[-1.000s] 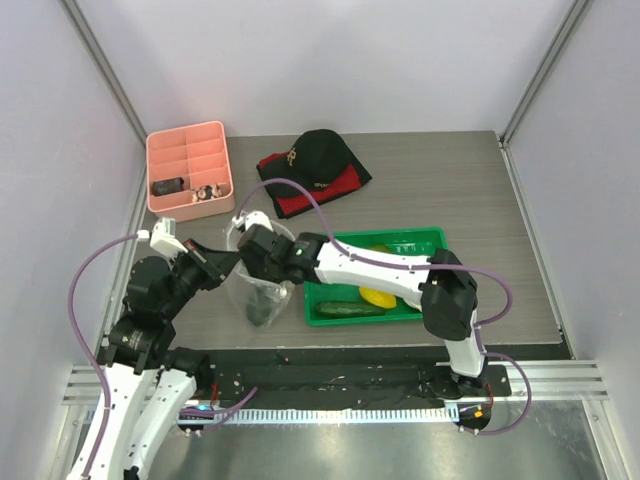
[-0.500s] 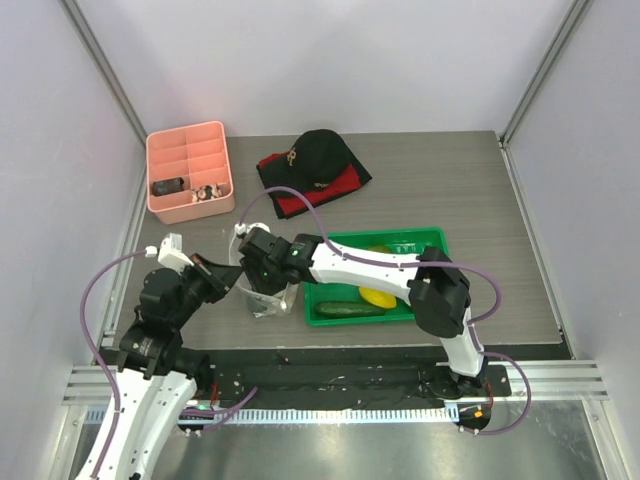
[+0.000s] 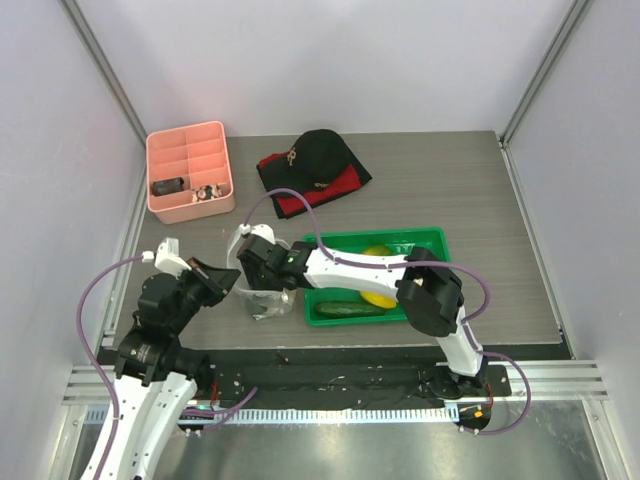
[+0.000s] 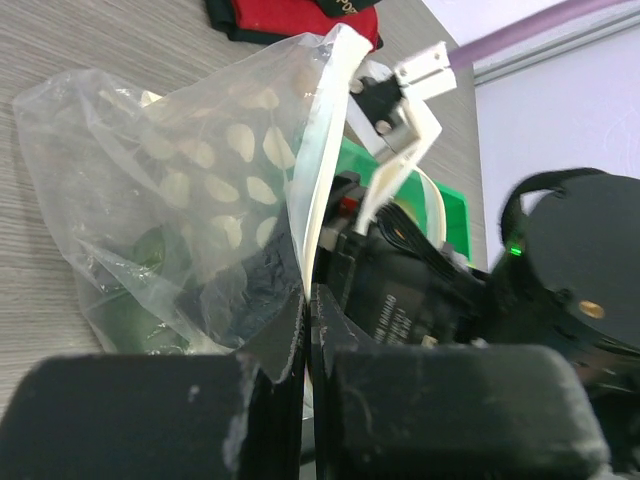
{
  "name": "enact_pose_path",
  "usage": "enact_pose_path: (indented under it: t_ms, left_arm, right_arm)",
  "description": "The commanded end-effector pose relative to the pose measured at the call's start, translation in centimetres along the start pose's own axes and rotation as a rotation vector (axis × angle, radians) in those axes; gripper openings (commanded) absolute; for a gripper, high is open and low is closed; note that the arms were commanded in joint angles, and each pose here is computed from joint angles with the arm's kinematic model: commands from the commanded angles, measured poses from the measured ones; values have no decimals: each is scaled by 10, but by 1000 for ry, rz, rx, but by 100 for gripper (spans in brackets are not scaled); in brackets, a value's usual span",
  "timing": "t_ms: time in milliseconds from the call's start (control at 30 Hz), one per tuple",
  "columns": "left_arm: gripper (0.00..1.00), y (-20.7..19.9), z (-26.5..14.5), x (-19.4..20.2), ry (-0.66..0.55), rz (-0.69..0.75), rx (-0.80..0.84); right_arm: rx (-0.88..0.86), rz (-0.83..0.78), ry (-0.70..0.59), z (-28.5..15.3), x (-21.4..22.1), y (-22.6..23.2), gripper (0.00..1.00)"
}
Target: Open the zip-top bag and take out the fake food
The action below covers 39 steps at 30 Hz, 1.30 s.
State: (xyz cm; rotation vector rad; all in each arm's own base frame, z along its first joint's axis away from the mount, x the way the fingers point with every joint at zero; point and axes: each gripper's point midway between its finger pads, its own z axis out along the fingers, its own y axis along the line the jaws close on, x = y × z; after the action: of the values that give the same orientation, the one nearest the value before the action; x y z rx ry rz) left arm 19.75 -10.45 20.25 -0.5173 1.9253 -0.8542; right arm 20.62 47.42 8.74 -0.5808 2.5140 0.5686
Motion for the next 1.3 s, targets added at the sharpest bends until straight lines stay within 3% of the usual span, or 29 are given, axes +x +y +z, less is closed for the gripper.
enact_pose_path:
  t_ms: [0,100,200,233,433,733,867,900,967,1000,1100,1267]
  left_arm:
    - [0,-10,-10,-11,-38,17,26]
    - [0,-11,-13,-10,-41,19,30]
    - [0,-9,-14,-8,-36,19,28]
    - [0,-11,-14,-9,-37,21,34]
    - [0,-8,-13,-6,-31,23,29]
    - [0,-8,-14,-4,-22,14,36]
    - [0,-4,-16,-2,-25,16,20]
    - [0,-3,-17,-3,-29,16,20]
    - [0,-2,-16,-1,-26,14,17]
    - [0,-1,-16,-2,-31,14,13]
    - [0,-1,-17,-3,-38,11,10]
    - [0,0,-19,-11,-70,11,-9]
  right_arm:
    - [-5,67,-95,11,-19,7,45]
    - [-37,69,-64,16,-13,15,46]
    - [-69,69,-29,17,-2,20,55]
    - [-76,66,-18,17,2,22,62]
    - [-43,46,43,29,35,13,75]
    - [-39,53,70,62,52,9,76]
    - [3,43,49,64,52,-1,63]
    - [28,35,30,64,49,-7,52]
    - [37,10,-3,52,39,-8,43]
    - [39,-6,-22,47,33,-8,29]
    - [85,-67,-106,21,2,-9,10]
    - [137,-141,-234,-19,-39,-11,3]
